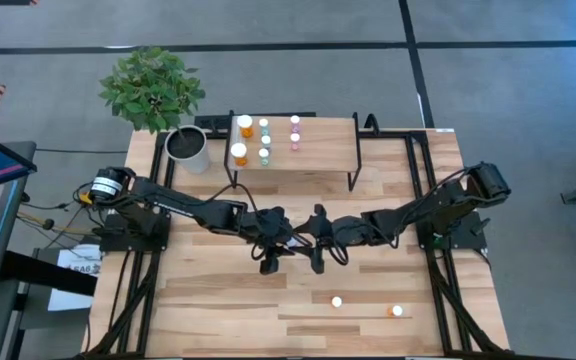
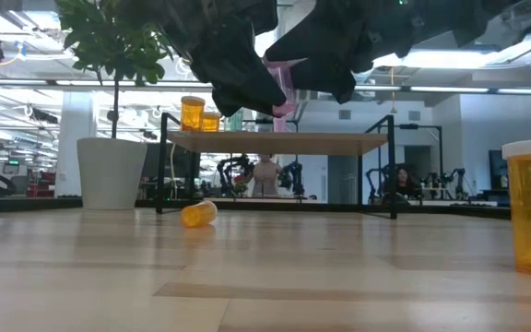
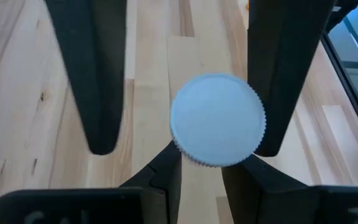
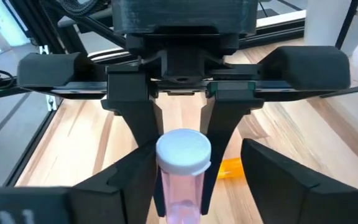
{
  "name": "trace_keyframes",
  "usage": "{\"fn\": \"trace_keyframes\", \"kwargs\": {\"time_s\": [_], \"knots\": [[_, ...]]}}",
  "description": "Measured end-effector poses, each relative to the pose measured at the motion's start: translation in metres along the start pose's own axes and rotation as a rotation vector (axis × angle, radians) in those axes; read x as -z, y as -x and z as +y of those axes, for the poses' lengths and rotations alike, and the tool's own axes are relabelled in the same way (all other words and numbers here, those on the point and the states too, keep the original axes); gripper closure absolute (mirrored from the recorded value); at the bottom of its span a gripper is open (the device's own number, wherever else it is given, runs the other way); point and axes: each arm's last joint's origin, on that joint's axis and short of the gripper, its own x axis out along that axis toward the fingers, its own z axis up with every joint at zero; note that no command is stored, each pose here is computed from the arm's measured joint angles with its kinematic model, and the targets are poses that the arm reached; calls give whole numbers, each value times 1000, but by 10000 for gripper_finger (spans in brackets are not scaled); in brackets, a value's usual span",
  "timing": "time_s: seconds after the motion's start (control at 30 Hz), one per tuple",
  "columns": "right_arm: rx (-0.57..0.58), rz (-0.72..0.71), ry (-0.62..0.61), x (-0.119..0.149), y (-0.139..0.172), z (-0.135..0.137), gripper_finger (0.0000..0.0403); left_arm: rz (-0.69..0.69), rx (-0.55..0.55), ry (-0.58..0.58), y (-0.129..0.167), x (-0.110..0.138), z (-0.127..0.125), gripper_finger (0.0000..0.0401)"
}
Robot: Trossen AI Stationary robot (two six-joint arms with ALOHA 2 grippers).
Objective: Pick and place medicine bottles onto shelf by color
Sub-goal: Put the pink pill bottle on the shelf aligned with the other pink pill bottles
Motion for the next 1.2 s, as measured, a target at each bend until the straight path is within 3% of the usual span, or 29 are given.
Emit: {"fn": "trace_keyframes", "kwargs": {"time_s": [0.53,0.93,1.2], "knots": [[-52,8,-1,0,0,2,280,-1,4,4,0,0,-1,307],[-36,9,-2,-2,0,-3,267,35,-88,-15,5,3,2,204],[-36,-63,-16,-22,13,-7,268,49,-246,-9,49,9,-1,189]]}}
